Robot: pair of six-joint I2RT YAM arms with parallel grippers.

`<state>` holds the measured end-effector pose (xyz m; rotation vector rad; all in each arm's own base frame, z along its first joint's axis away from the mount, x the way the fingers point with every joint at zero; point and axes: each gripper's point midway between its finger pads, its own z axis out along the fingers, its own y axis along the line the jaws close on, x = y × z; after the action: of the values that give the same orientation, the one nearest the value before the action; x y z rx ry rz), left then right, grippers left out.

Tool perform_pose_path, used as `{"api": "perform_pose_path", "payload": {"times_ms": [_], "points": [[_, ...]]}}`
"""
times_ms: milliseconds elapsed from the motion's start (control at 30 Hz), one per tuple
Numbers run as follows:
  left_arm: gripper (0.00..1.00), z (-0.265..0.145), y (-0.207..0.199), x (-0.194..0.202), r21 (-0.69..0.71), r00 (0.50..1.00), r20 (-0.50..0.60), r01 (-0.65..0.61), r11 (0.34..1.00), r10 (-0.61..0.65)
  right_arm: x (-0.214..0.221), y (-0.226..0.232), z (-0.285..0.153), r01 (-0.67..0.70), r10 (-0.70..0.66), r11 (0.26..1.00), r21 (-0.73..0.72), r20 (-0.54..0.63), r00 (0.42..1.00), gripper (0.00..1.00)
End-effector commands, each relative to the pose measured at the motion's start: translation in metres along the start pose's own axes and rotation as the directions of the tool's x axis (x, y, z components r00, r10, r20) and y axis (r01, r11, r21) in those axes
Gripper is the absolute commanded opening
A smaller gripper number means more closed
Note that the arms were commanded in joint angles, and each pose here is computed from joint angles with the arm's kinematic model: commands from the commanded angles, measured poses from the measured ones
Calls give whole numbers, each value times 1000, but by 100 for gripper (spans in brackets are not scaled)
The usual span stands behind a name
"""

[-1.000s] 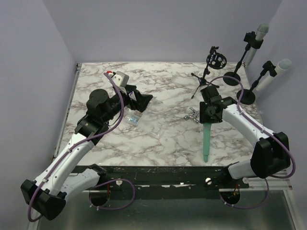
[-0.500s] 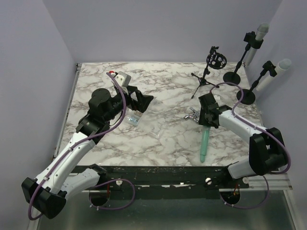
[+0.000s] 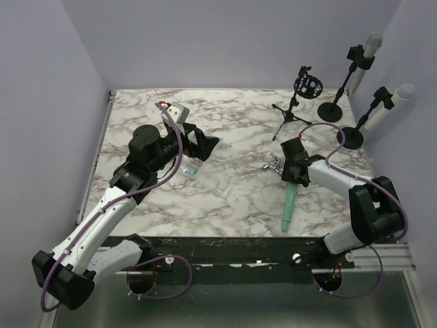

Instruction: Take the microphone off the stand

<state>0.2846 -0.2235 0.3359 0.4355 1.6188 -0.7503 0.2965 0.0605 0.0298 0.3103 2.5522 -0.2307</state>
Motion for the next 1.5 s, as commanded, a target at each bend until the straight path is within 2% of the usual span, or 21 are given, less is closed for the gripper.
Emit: {"api": "perform_pose_path", "payload": {"times_ms": [0, 367, 600, 800, 933, 1000, 1100, 1200, 1333, 1467], "points": [[97, -3, 1, -17, -23, 998, 44, -40, 999, 40, -5, 1, 1, -41, 41, 999, 1, 43, 998, 42], [97, -12, -2, -26, -24, 995, 87, -53, 998, 55, -16, 2, -6, -47, 47, 999, -9, 76, 996, 68], [97, -13, -3, -27, -17, 994, 91, -59, 998, 61, -57, 2, -47, -75, 85, 995, -61, 176, 981, 71], [97, -12, -7, -34, -6, 994, 108, -28, 1000, 28, -105, 1, -99, -72, 127, 984, -165, 355, 926, 71], [98, -10, -15, -74, -21, 983, 139, 121, 992, -117, -120, -20, -115, -134, 176, 983, -126, 444, 878, 77], [97, -9, -25, -96, 12, 981, 146, 128, 992, -129, -124, -18, -116, -160, 222, 972, -170, 458, 861, 78], [97, -11, -31, -122, 30, 977, 194, 85, 996, -89, -127, -7, -106, -187, 283, 949, -253, 427, 859, 78], [99, -12, -23, -129, -8, 972, 236, 26, 1000, -23, -133, 6, -90, -230, 351, 908, -350, 334, 875, 77], [98, -13, -18, -114, -21, 971, 230, -60, 998, 63, -145, 22, -82, -290, 459, 783, -550, 196, 867, 74], [98, -17, -27, -92, 55, 970, 202, -150, 987, 136, -158, 28, -79, -339, 521, 703, -625, 128, 844, 75]]}}
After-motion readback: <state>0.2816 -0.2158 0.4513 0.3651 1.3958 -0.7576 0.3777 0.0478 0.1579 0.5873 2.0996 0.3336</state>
